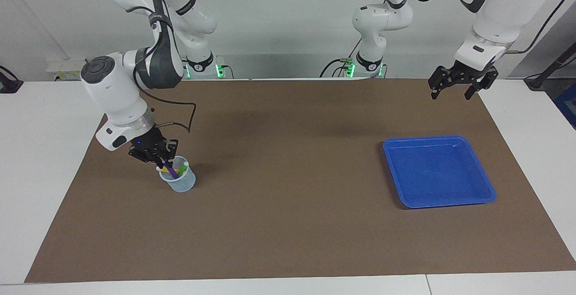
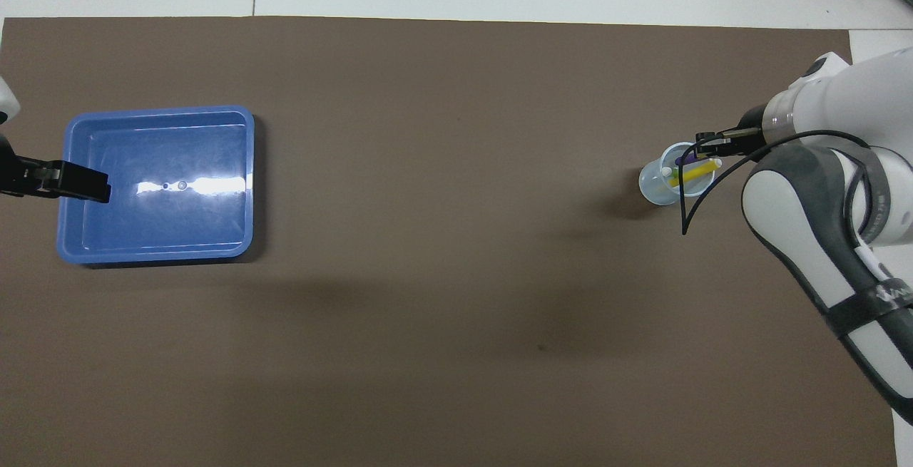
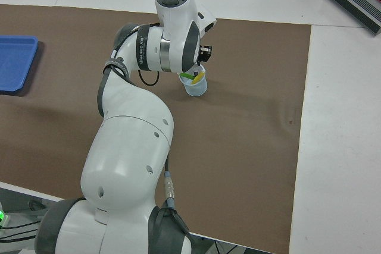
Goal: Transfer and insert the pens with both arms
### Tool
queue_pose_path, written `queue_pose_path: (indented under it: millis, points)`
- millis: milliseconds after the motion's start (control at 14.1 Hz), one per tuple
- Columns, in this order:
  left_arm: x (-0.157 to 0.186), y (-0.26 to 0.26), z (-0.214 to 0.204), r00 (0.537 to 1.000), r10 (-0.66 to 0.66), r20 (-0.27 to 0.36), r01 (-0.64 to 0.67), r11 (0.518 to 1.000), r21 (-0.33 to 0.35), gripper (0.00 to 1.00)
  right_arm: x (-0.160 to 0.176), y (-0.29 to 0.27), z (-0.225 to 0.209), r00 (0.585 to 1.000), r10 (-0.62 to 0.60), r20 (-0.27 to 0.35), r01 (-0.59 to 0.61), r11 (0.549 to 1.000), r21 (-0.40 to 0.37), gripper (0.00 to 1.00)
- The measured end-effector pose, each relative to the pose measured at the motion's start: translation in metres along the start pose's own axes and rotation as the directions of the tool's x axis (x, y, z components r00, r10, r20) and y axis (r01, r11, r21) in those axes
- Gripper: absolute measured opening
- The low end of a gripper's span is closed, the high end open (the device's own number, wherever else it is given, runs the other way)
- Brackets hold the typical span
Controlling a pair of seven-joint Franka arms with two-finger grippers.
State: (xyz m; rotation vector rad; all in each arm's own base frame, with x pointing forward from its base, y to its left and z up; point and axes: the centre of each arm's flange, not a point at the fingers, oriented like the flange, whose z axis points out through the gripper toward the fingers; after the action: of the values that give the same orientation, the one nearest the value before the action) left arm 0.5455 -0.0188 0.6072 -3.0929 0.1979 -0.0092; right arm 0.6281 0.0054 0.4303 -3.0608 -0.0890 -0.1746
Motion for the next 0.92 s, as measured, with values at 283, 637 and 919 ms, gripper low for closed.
queue_pose_path:
  millis: [283, 637, 919]
  points:
    - [0.000, 0.000, 0.000, 1.000, 0.000, 0.000, 0.000, 1.000, 0.000, 1.00, 0.001, -0.001, -0.008, 1.000, 0.007, -0.006, -0.007, 1.000, -0.003, 1.00]
    - [0.000, 0.000, 0.000, 1.000, -0.001, 0.000, 0.001, 1.000, 0.000, 1.00, -0.016, -0.014, -0.062, 0.998, 0.004, 0.055, -0.001, 0.999, -0.041, 1.00]
    - [0.000, 0.000, 0.000, 1.000, -0.001, 0.001, 0.001, 1.000, 0.000, 1.00, -0.047, -0.031, -0.127, 0.991, 0.002, 0.133, 0.009, 0.996, -0.087, 1.00]
